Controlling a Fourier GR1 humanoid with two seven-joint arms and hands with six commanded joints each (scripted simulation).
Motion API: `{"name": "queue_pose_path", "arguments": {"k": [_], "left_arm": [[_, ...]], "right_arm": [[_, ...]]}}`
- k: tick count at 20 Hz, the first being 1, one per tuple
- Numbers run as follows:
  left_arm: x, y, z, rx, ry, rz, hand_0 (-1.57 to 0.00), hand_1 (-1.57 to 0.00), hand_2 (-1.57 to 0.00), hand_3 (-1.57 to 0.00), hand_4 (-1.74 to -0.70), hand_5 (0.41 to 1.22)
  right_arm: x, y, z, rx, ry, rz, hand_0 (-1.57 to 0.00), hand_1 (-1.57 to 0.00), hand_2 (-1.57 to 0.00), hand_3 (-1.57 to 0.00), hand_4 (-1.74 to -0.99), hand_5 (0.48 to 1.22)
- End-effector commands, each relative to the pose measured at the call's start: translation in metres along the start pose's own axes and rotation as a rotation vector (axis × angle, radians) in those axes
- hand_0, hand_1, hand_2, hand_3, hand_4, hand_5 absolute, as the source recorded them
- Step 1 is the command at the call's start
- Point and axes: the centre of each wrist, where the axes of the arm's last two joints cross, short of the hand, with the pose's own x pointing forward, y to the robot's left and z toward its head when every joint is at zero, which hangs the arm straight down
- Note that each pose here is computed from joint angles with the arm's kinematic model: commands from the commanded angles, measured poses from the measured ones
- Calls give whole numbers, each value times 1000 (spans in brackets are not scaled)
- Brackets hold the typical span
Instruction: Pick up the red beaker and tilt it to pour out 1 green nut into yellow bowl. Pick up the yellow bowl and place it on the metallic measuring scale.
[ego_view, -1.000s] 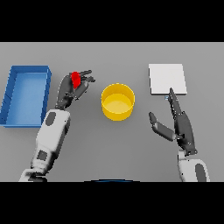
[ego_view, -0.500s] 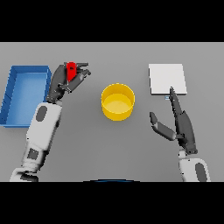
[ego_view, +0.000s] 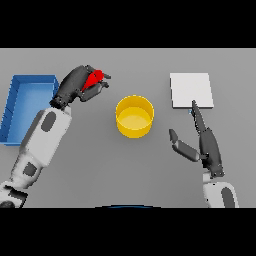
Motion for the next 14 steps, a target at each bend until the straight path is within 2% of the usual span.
{"name": "queue_pose_path", "arguments": {"k": [1,7,9,10,14], "left_arm": [[5,1,-2,-27,-3,-63,-1569,-1569,-1569,-1569,-1739,1129],[36,-14,-18,-171,-21,-488,-1570,-1571,-1571,-1570,-1740,1183],[47,-21,-23,-228,-22,-615,-1571,-1571,-1571,-1571,-1741,1197],[47,-19,-25,-262,-15,-676,-1571,-1571,-1571,-1571,-1689,1202],[65,-19,-40,-362,-40,-941,-1571,-1571,-1571,-1362,-1714,1213]], "right_arm": [[-2,0,1,-1,14,-8,1,1,1,1,-1178,663],[1,3,-2,-3,18,-27,1,1,1,1,-1183,673],[1,-2,1,-11,16,-27,1,1,1,1,-1187,676],[2,-1,1,-10,17,-31,1,1,1,1,-1191,675],[1,1,3,-11,31,-78,1,1,1,1,-1196,666]]}}
